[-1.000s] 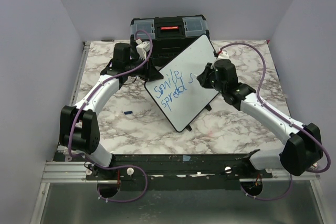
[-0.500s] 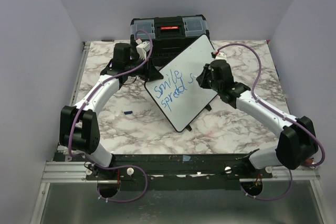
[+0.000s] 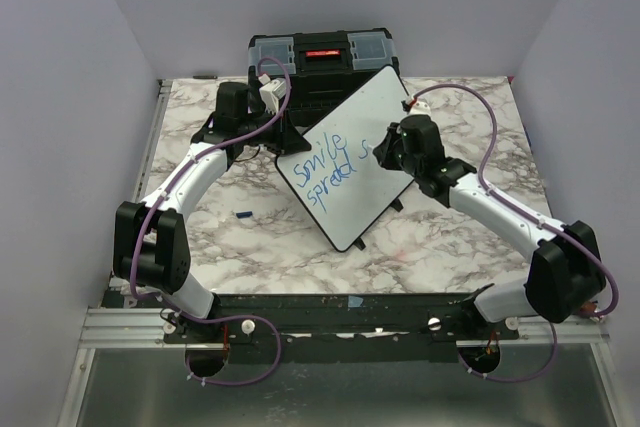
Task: Write a sentence on the whiteboard
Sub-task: Write a sentence on the whiteboard stand.
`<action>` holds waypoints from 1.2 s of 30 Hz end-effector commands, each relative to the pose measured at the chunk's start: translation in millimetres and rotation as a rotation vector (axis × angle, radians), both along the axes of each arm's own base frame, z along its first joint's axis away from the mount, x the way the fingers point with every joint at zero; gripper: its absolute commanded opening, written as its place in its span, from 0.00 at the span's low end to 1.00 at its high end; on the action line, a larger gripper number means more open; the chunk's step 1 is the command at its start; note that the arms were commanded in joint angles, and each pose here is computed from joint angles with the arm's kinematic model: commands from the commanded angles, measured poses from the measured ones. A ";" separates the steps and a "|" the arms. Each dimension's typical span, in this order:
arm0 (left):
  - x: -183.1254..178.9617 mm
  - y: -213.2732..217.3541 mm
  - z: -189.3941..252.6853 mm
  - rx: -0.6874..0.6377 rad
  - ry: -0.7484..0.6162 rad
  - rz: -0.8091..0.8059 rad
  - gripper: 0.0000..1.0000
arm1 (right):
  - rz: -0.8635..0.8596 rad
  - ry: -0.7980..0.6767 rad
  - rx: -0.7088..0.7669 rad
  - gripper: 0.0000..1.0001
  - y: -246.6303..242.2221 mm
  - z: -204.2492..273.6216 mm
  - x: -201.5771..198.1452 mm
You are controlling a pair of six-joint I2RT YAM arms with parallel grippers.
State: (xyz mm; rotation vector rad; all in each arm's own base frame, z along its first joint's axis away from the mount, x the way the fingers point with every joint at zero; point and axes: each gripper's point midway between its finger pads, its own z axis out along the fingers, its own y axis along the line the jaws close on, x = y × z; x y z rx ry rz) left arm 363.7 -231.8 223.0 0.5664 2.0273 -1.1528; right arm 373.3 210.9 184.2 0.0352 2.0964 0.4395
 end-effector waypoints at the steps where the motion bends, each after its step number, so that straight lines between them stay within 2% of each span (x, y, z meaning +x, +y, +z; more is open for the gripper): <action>1: 9.0 -1.5 29.3 0.006 -0.212 -0.023 0.00 | 0.031 0.018 0.031 0.01 4.1 -5.4 -10.6; 9: 8.9 -1.5 29.3 0.005 -0.212 -0.023 0.00 | 0.014 0.039 0.007 0.01 -4.0 -14.3 -17.7; 28: 8.8 -1.6 29.5 0.006 -0.212 -0.025 0.00 | -0.062 -0.011 -0.072 0.01 -8.5 3.4 17.3; 36: 8.3 -1.6 30.4 0.005 -0.214 -0.025 0.00 | -0.042 0.006 -0.057 0.01 -5.8 -1.3 12.1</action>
